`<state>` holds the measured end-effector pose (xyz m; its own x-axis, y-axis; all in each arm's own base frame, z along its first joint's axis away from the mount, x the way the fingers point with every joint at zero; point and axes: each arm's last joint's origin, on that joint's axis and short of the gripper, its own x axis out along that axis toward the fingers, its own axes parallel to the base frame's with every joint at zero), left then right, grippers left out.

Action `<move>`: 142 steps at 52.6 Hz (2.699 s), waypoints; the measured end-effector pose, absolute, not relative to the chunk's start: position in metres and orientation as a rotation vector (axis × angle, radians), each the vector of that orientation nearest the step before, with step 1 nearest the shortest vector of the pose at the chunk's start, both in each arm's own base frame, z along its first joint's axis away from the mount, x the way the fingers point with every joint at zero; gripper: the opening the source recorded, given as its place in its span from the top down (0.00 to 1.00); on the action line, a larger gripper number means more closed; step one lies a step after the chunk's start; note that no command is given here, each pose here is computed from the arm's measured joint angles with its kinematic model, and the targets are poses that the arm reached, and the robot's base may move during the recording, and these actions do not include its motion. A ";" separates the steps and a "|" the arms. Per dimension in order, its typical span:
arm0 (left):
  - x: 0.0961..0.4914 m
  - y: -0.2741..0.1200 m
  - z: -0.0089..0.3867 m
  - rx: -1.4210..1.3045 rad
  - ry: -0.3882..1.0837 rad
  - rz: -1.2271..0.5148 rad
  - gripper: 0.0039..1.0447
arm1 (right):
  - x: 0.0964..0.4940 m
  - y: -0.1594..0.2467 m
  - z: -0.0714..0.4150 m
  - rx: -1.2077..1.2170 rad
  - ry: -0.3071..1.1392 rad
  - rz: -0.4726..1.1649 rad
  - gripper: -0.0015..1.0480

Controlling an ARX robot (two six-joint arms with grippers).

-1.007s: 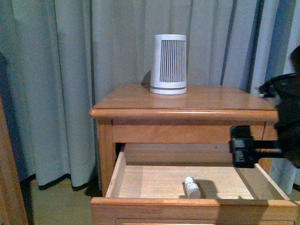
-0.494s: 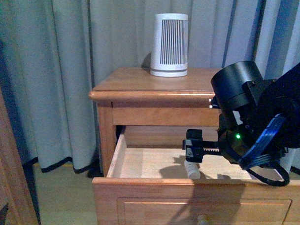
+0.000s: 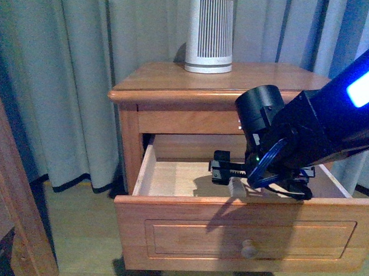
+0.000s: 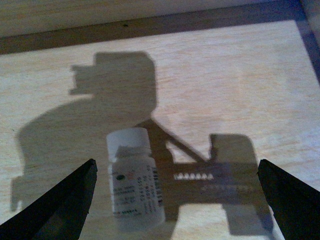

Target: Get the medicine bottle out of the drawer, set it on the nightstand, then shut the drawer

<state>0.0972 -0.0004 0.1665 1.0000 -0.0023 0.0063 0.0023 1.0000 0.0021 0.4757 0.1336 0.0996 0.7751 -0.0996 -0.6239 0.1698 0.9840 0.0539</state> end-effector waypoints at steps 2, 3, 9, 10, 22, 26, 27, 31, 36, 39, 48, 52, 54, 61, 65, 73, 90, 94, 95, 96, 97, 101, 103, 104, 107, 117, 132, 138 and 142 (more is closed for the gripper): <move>0.097 0.000 0.167 0.002 -0.006 -0.002 0.06 | 0.478 0.136 0.098 0.110 0.671 -0.142 0.07; 0.097 0.000 0.167 0.002 -0.006 -0.002 0.06 | 0.479 0.137 0.098 0.111 0.673 -0.140 0.07; 0.097 0.000 0.167 0.002 -0.006 -0.002 0.06 | 0.483 0.142 0.092 0.106 0.685 -0.133 0.07; 0.097 0.000 0.167 0.002 -0.006 -0.002 0.06 | 0.483 0.143 0.090 0.104 0.692 -0.133 0.07; 0.097 0.000 0.167 0.002 -0.006 -0.002 0.06 | 0.485 0.143 0.075 0.090 0.720 -0.142 0.10; 0.097 0.000 0.167 0.002 -0.006 -0.002 0.06 | 0.485 0.142 0.073 0.090 0.722 -0.146 0.23; 0.097 0.000 0.167 0.002 -0.006 -0.002 0.06 | 0.485 0.142 0.073 0.090 0.722 -0.146 0.26; 0.097 0.000 0.167 0.002 -0.006 -0.002 0.06 | 0.485 0.142 0.073 0.090 0.721 -0.145 0.36; 0.097 0.000 0.167 0.002 -0.006 -0.002 0.06 | 0.485 0.143 0.074 0.092 0.719 -0.143 0.47; 0.097 0.000 0.167 0.002 -0.006 -0.002 0.06 | 0.486 0.143 0.074 0.093 0.715 -0.143 0.56; 0.097 0.000 0.167 0.002 -0.006 -0.002 0.06 | 0.486 0.143 0.077 0.098 0.711 -0.145 0.71; 0.097 0.000 0.167 0.002 -0.006 -0.002 0.06 | 0.484 0.142 0.080 0.103 0.709 -0.145 0.71; 0.097 0.000 0.167 0.002 -0.006 -0.002 0.06 | 0.483 0.142 0.083 0.106 0.708 -0.148 0.71; 0.097 0.000 0.167 0.002 -0.006 -0.002 0.06 | 0.469 0.141 0.113 0.151 0.699 -0.161 0.71; 0.097 0.000 0.167 0.002 -0.006 -0.002 0.06 | 0.454 0.141 0.132 0.182 0.722 -0.161 0.72; 0.097 0.000 0.167 0.002 -0.006 -0.002 0.06 | 0.412 0.145 0.181 0.230 0.748 -0.135 0.72; 0.097 0.000 0.167 0.002 -0.006 -0.002 0.06 | 0.414 0.097 0.333 0.210 0.253 -0.191 0.72; 0.097 0.000 0.167 0.002 -0.006 -0.002 0.06 | 0.431 0.079 0.342 0.183 0.238 -0.224 0.72; 0.097 0.000 0.167 0.002 -0.006 -0.002 0.06 | 0.437 0.074 0.342 0.178 0.240 -0.236 0.72; 0.097 0.000 0.167 0.002 -0.006 -0.002 0.06 | 0.440 0.072 0.341 0.173 0.242 -0.242 0.72; 0.097 0.000 0.167 0.002 -0.006 -0.002 0.06 | 0.445 0.068 0.340 0.168 0.248 -0.249 0.72; 0.097 0.000 0.167 0.002 -0.006 -0.002 0.06 | 0.469 0.051 0.324 0.154 0.304 -0.281 0.72; 0.097 0.000 0.167 0.002 -0.006 -0.002 0.06 | 0.478 0.046 0.317 0.151 0.321 -0.293 0.72; 0.097 0.000 0.167 0.002 -0.006 -0.002 0.06 | 0.483 0.043 0.311 0.149 0.334 -0.302 0.72; 0.097 0.000 0.167 0.002 -0.006 -0.002 0.06 | 0.494 0.038 0.297 0.144 0.364 -0.324 0.72; 0.097 0.000 0.167 0.002 -0.006 -0.002 0.06 | 0.518 0.034 0.267 0.146 0.413 -0.358 0.72; 0.097 0.000 0.167 0.002 -0.006 -0.002 0.06 | 0.526 0.037 0.273 0.174 0.323 -0.337 0.42; 0.097 0.000 0.167 0.002 -0.006 -0.002 0.06 | 0.515 0.036 0.284 0.197 0.267 -0.303 0.24; 0.097 0.000 0.167 0.002 -0.006 -0.002 0.06 | 0.491 0.035 0.300 0.217 0.208 -0.287 0.10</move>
